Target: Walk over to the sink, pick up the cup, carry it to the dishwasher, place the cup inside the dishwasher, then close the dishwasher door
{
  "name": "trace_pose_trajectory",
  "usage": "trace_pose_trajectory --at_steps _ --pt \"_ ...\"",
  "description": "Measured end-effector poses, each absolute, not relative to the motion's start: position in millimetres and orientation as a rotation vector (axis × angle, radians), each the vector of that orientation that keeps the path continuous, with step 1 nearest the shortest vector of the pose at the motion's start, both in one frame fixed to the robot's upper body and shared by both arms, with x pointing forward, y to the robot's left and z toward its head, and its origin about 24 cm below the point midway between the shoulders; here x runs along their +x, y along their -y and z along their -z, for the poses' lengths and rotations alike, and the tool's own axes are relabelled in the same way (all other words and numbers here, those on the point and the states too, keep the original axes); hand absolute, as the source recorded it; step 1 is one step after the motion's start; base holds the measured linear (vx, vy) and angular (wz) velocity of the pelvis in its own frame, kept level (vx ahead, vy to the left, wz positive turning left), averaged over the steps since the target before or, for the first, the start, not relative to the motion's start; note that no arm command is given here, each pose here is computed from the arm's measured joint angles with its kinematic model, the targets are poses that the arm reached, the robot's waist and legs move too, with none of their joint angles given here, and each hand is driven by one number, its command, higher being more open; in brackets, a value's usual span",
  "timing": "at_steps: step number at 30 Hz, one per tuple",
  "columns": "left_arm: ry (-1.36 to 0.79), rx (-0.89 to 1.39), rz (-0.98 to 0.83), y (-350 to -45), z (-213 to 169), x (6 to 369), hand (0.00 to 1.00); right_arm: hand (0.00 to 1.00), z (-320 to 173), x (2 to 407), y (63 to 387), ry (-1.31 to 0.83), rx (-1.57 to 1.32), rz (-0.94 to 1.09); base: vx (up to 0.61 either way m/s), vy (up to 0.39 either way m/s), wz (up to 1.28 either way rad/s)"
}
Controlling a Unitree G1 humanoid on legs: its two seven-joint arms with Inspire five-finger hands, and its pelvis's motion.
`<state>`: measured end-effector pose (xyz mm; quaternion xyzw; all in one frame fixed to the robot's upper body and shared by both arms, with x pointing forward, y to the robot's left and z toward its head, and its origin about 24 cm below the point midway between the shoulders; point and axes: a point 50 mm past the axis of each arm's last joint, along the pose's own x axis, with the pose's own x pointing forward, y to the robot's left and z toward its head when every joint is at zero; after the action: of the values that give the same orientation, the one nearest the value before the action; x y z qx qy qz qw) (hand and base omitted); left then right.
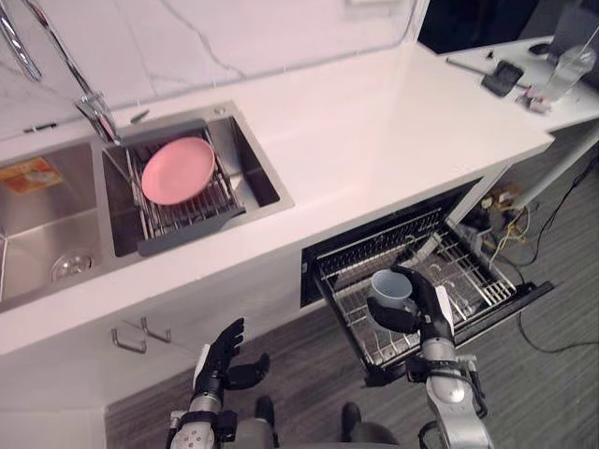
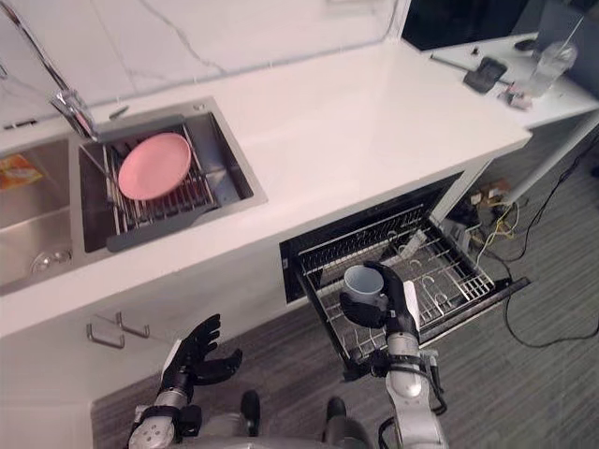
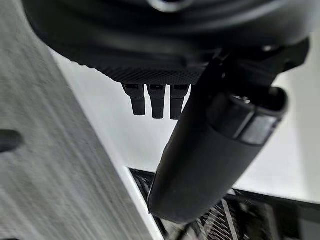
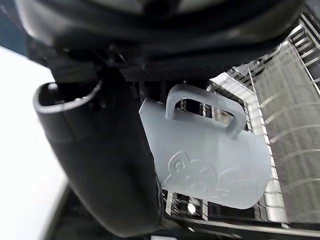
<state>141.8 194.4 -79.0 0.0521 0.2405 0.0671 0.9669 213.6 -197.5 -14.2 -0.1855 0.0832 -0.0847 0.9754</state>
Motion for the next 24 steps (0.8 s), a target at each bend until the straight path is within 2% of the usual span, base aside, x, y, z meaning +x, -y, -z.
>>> trace_pose_trajectory --at_steps 15,24 --pt "-0.447 0.106 -0.155 -192.1 76.7 172.0 0.90 0.30 -20.8 259.8 200.3 -0.027 -0.463 0.179 -0.03 -0.004 -0.03" --pt "-0.419 0.081 -0.141 -181.9 74.5 185.4 0.90 0.30 -21.7 271.5 202.4 -0.042 -0.474 0.218 0.01 -0.002 -0.02"
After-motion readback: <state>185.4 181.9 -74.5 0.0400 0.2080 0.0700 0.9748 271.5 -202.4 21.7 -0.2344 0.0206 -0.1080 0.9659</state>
